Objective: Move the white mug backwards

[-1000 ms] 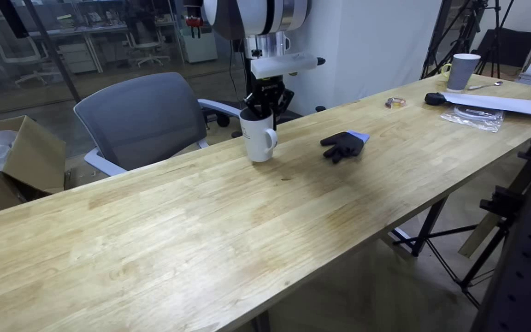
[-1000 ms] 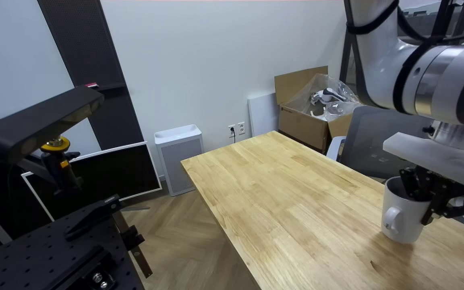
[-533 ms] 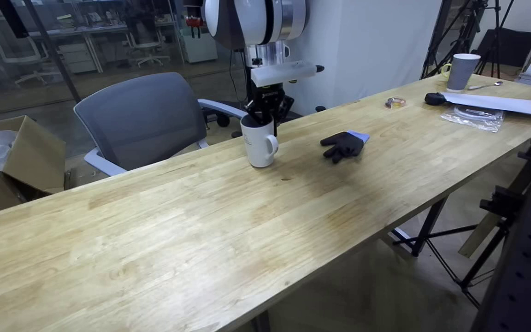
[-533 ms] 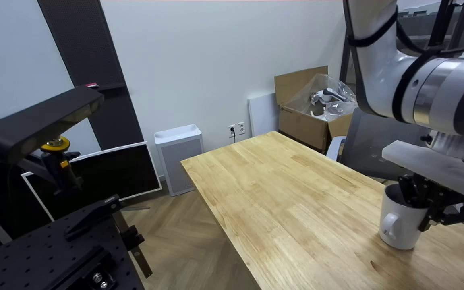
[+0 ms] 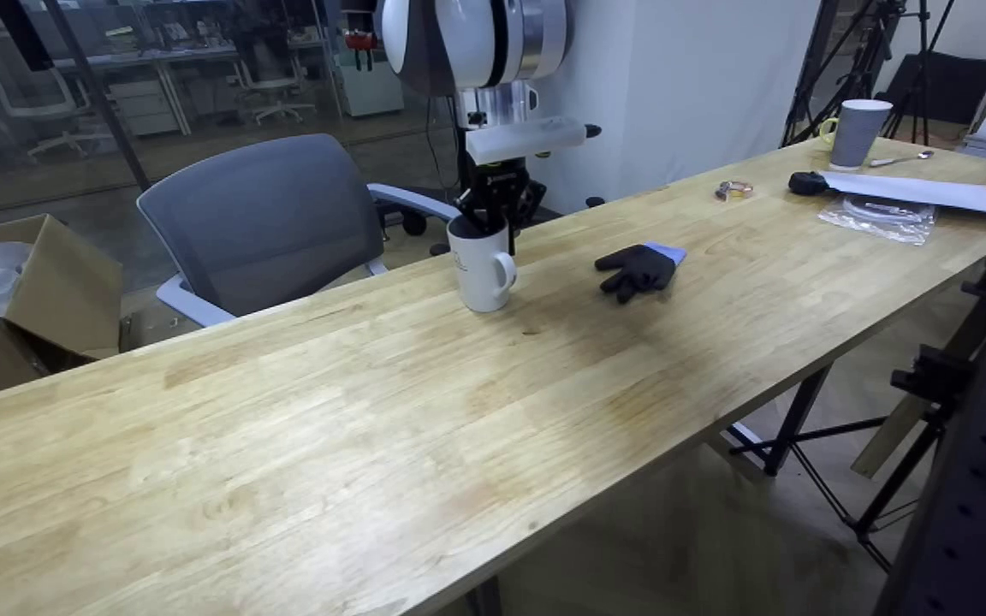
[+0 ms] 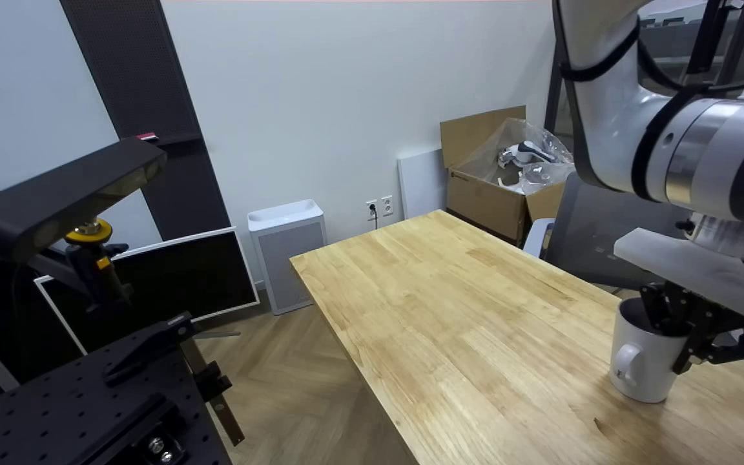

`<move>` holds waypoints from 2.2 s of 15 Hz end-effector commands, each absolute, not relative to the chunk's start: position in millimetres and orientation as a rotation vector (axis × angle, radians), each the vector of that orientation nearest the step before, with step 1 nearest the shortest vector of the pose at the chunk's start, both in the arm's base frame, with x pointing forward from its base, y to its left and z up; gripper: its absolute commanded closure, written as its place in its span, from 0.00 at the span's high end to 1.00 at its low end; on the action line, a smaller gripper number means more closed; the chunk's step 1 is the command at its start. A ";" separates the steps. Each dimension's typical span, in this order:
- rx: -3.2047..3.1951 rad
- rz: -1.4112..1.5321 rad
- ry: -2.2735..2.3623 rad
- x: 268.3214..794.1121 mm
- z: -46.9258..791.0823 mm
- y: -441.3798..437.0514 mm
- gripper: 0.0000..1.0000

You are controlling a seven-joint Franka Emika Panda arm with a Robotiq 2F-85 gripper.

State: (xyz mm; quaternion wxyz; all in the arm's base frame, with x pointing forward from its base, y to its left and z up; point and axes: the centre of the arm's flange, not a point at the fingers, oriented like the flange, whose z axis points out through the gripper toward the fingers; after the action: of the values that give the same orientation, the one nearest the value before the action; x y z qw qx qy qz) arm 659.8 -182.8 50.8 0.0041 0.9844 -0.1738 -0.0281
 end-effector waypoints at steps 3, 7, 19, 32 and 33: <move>3.060 -0.081 -0.598 673.8 56.0 -183.9 0.36; 3.051 -0.065 -0.610 676.4 59.5 -185.7 0.51; 3.036 -0.045 -0.621 673.8 96.5 -183.4 1.00; 3.042 -0.018 -0.653 660.3 171.3 -186.7 1.00; 3.039 -0.022 -0.656 656.8 174.3 -186.2 1.00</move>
State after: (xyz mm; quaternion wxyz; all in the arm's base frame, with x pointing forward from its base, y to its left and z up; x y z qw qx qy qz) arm 678.0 -194.6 153.0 0.0097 0.9802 -0.1980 -0.0010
